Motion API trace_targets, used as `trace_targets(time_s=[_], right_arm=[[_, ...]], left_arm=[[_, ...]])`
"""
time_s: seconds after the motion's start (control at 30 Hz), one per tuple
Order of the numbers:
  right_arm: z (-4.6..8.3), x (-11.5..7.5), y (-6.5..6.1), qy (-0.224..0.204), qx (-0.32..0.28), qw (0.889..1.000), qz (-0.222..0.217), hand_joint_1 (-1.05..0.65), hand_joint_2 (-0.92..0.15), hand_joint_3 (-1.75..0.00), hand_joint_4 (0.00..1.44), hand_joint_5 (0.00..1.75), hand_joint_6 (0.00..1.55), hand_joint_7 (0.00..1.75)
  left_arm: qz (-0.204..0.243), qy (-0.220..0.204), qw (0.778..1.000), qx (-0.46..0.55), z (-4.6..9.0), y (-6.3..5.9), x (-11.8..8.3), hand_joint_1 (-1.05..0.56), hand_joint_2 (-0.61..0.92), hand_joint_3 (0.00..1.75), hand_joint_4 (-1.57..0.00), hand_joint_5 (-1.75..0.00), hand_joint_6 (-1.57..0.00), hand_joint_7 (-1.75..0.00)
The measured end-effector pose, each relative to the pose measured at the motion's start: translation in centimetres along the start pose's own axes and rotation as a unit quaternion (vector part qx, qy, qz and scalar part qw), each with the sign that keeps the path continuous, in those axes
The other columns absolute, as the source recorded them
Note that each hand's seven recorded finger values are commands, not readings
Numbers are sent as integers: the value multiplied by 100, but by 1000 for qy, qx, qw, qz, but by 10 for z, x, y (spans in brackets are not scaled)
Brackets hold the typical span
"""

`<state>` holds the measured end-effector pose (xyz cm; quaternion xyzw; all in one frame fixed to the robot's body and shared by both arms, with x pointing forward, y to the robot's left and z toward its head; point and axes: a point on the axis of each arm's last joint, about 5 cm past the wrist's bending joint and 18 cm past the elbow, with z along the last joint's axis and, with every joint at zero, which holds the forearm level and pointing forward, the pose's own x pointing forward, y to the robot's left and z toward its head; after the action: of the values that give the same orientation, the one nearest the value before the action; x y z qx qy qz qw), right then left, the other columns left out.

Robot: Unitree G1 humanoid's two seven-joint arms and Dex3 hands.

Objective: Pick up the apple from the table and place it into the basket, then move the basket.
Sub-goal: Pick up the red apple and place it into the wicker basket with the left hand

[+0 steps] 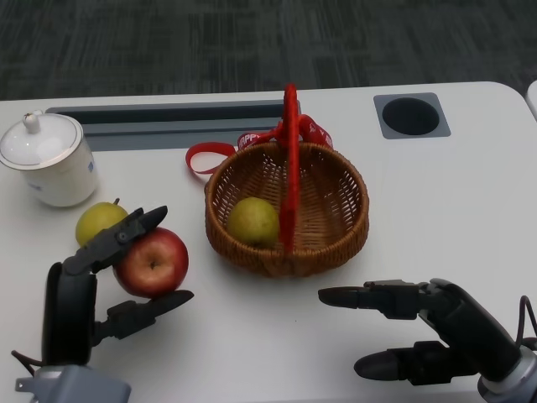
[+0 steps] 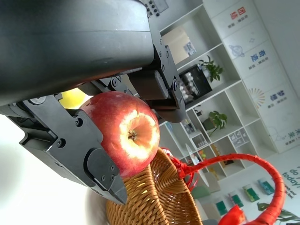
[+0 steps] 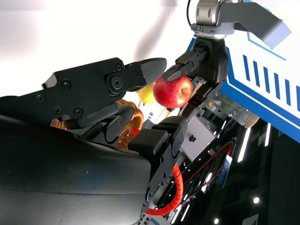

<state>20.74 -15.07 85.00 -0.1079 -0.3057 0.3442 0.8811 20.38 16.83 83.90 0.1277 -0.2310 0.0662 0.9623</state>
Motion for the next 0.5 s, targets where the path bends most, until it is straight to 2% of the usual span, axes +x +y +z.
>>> trace_targets(time_s=[0.2, 0.5], right_arm=[[0, 0, 0, 0, 0, 1000, 0, -50, -92, -3, 78, 0, 70, 0], [0, 1, 0, 3, 1, 1000, 4, -50, -92, -3, 78, 0, 70, 0]], left_arm=[[11, -48, 999, -18, 11, -1, 8, -4, 79, 0, -124, -4, -114, -2], [-4, -155, 987, -44, 41, -1, 32, -11, 77, 0, -126, -4, -116, -2]])
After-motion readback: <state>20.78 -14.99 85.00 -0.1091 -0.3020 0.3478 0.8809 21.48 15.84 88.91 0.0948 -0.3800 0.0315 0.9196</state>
